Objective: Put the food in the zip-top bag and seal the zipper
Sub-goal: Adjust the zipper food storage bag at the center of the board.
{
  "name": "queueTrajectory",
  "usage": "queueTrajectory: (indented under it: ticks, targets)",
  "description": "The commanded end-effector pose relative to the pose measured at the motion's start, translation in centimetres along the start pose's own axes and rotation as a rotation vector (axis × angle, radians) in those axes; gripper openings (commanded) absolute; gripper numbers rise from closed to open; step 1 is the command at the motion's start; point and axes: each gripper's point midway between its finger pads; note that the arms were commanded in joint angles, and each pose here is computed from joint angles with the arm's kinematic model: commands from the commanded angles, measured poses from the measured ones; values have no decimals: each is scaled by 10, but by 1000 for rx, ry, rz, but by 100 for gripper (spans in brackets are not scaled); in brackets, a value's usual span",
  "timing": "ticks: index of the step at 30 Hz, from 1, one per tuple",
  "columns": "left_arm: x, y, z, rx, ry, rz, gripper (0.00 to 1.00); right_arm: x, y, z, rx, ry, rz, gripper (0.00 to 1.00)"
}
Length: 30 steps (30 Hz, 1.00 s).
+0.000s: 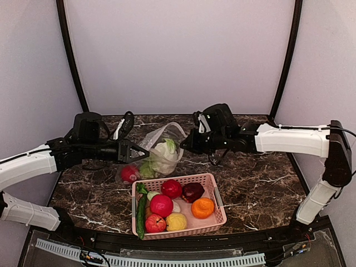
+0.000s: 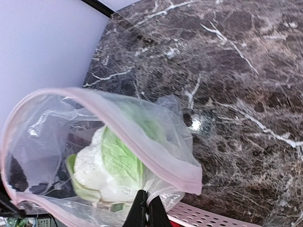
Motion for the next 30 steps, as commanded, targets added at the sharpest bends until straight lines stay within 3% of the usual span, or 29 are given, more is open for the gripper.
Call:
queueTrajectory:
  ticks: [1, 10, 25, 30]
  targets:
    - [21, -11, 22, 17, -75, -47, 1, 53, 49, 33, 114, -121, 59, 0]
    - [47, -18, 50, 74, -158, -104, 1, 84, 72, 62, 127, -195, 123, 0]
    - [22, -16, 35, -27, -54, -54, 1, 52, 30, 46, 13, -131, 64, 0]
    - [19, -18, 36, -41, -48, -59, 1, 51, 32, 55, 23, -134, 78, 13]
Point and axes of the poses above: each gripper's point midway between its finger pads, its own z axis back along the fingers, its own y axis along the line the jaws close on, x = y × z, and after that the axes turned 8 degrees about z, right-handed
